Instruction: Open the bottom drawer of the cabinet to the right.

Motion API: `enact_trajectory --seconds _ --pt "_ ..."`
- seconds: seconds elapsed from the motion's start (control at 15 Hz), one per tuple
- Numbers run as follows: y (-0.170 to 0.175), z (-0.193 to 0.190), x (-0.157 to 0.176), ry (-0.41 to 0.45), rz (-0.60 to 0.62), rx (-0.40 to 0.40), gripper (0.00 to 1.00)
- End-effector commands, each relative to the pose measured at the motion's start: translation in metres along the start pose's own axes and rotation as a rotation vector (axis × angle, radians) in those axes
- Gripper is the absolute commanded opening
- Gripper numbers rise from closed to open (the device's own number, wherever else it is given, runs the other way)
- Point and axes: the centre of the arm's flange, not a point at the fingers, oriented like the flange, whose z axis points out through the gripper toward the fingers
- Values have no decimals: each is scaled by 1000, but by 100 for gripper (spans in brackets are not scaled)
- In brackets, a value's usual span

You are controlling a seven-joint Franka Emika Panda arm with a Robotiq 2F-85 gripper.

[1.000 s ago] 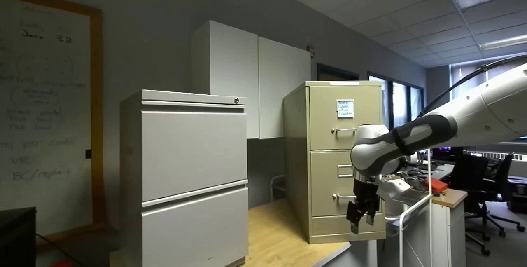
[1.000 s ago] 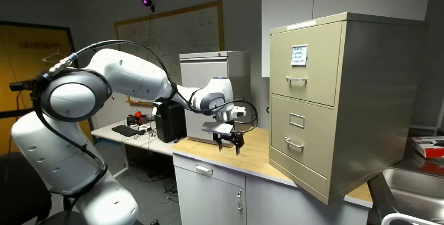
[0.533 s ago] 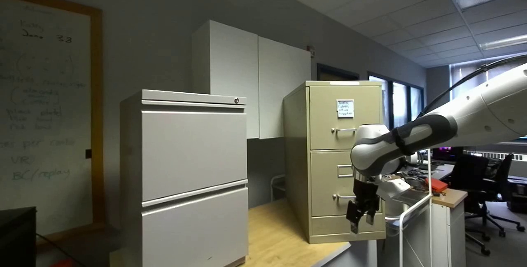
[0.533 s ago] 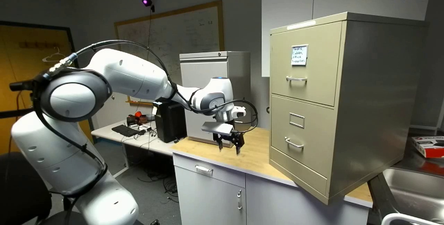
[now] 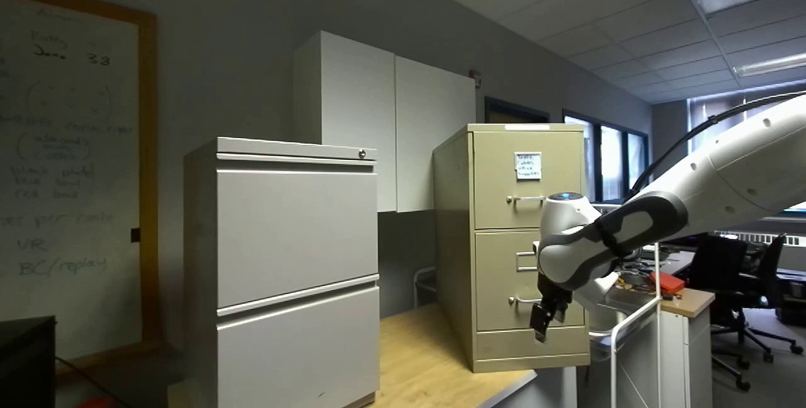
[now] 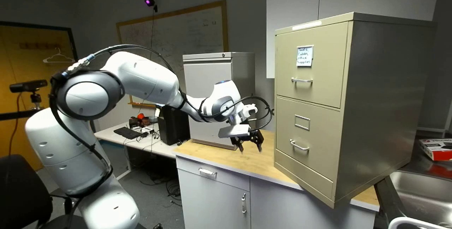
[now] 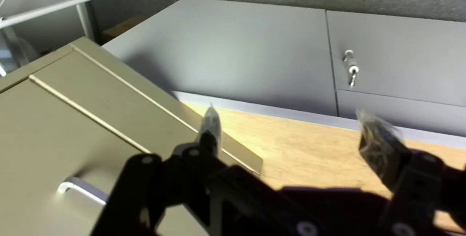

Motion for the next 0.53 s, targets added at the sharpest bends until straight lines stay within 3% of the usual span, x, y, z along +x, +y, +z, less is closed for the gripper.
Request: enact_trajectory --seconds 0.0,0.47 --pt "15 11 21 53 -98 -124 100" --pt "33 20 44 124 -284 -306 100"
